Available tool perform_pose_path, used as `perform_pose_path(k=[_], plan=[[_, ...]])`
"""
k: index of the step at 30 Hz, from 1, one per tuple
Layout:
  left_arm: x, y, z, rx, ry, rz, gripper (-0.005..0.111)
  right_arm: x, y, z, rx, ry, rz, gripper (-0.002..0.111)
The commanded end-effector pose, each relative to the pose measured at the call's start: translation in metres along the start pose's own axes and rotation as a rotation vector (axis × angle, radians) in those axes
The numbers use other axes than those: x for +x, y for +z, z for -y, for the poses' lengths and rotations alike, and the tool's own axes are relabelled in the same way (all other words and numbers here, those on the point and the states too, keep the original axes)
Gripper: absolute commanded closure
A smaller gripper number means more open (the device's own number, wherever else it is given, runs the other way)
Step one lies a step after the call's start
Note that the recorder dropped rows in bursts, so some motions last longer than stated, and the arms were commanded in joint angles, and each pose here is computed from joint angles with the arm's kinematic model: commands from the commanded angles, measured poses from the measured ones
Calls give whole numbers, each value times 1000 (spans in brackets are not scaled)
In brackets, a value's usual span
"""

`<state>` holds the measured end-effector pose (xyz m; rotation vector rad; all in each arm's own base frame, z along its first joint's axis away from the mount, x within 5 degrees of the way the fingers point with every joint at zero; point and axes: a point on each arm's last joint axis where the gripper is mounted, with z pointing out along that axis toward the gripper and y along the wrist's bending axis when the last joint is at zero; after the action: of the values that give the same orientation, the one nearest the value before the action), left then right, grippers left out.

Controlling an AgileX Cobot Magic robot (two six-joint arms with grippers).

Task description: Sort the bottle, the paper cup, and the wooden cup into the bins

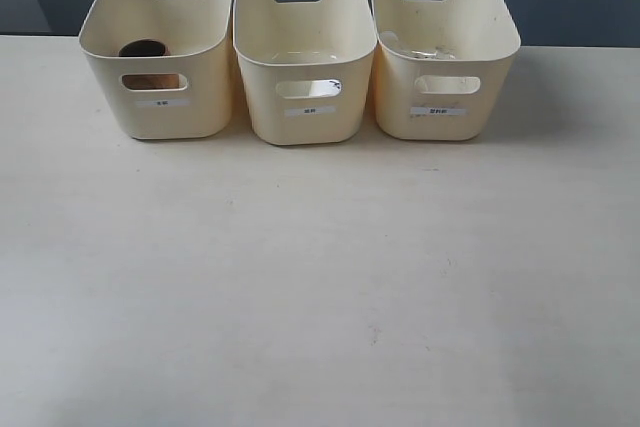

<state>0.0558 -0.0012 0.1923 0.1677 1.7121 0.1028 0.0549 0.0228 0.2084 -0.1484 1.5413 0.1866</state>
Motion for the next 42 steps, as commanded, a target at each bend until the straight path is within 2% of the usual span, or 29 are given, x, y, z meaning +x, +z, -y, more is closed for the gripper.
perform_pose_path(k=[1, 42], plan=[[0, 0, 0, 3, -4, 5, 107, 0, 0, 1, 14, -6, 5, 109], [0, 0, 0, 3, -4, 5, 107, 1, 0, 0, 1, -2, 2, 109]])
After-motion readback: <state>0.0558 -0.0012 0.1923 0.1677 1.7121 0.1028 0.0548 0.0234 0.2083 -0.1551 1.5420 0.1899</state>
